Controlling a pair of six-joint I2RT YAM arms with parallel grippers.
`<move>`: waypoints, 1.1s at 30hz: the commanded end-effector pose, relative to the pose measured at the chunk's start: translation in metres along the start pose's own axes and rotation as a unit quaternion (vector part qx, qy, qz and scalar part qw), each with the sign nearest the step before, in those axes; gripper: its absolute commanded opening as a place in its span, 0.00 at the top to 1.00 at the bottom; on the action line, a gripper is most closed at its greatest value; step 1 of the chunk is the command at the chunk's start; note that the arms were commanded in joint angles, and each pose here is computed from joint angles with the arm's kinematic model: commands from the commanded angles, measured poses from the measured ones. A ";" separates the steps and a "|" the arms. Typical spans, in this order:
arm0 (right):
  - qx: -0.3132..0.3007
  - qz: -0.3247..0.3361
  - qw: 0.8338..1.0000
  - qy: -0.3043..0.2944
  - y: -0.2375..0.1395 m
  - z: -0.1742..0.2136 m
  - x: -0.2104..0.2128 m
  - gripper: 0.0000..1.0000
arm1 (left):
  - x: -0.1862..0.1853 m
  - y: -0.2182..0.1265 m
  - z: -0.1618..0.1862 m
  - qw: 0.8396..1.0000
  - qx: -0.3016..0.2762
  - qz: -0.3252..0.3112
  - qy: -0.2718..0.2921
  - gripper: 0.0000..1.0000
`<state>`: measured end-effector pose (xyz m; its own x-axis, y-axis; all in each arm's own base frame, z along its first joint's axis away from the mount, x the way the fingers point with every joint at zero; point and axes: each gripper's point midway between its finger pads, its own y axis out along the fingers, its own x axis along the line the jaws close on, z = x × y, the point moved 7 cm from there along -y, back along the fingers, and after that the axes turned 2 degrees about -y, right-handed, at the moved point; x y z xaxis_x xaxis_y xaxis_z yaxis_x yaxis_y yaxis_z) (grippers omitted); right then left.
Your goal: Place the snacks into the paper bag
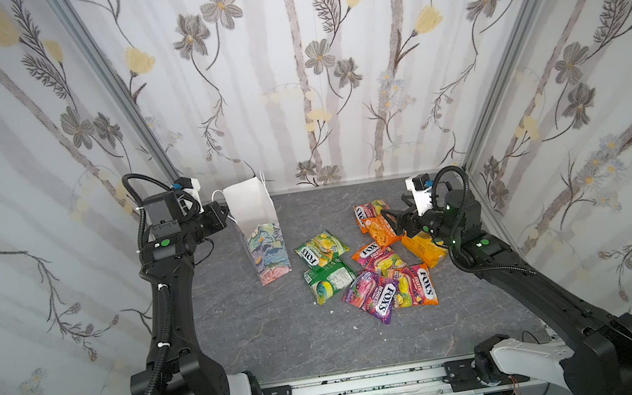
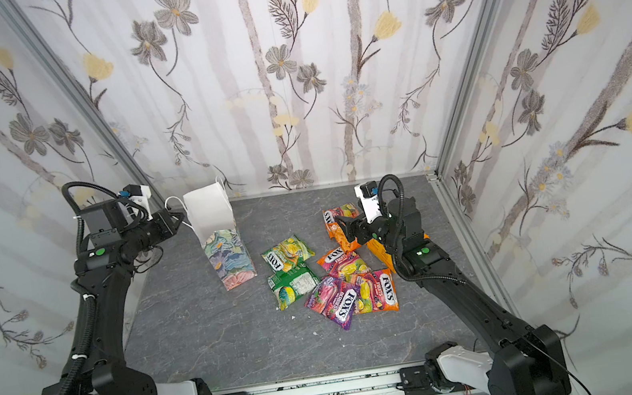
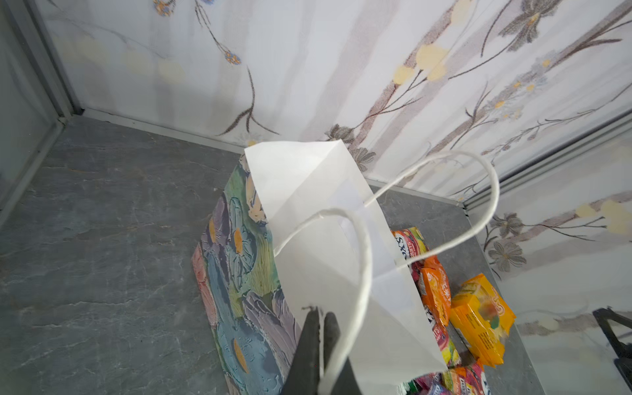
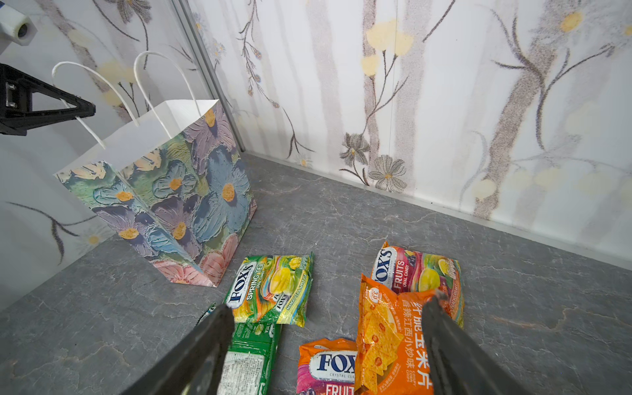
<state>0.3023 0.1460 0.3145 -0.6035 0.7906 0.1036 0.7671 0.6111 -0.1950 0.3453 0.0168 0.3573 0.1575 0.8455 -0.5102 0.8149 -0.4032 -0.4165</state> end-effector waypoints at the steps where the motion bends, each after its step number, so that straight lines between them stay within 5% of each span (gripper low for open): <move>1: -0.009 -0.015 1.000 -0.015 0.004 -0.007 0.006 0.14 | -0.012 -0.011 0.010 0.999 0.005 0.036 0.001 1.00; 13: 0.005 -0.027 0.999 -0.042 0.022 -0.018 0.020 0.14 | -0.027 -0.029 0.035 0.995 0.015 0.098 -0.011 1.00; 26: 0.018 -0.047 0.997 -0.050 0.032 -0.012 0.038 0.13 | -0.018 -0.046 0.061 0.999 0.026 0.024 -0.024 1.00; 33: -0.013 -0.109 0.992 -0.059 0.060 -0.030 0.081 0.13 | -0.012 -0.051 0.067 0.999 0.017 -0.010 -0.026 1.00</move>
<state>0.3031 0.2306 0.3211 -0.7499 0.6597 0.0504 0.6332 0.7377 -0.2341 0.2668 0.0002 0.3370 0.1444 0.8131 -0.5639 0.7870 -0.4398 -0.4327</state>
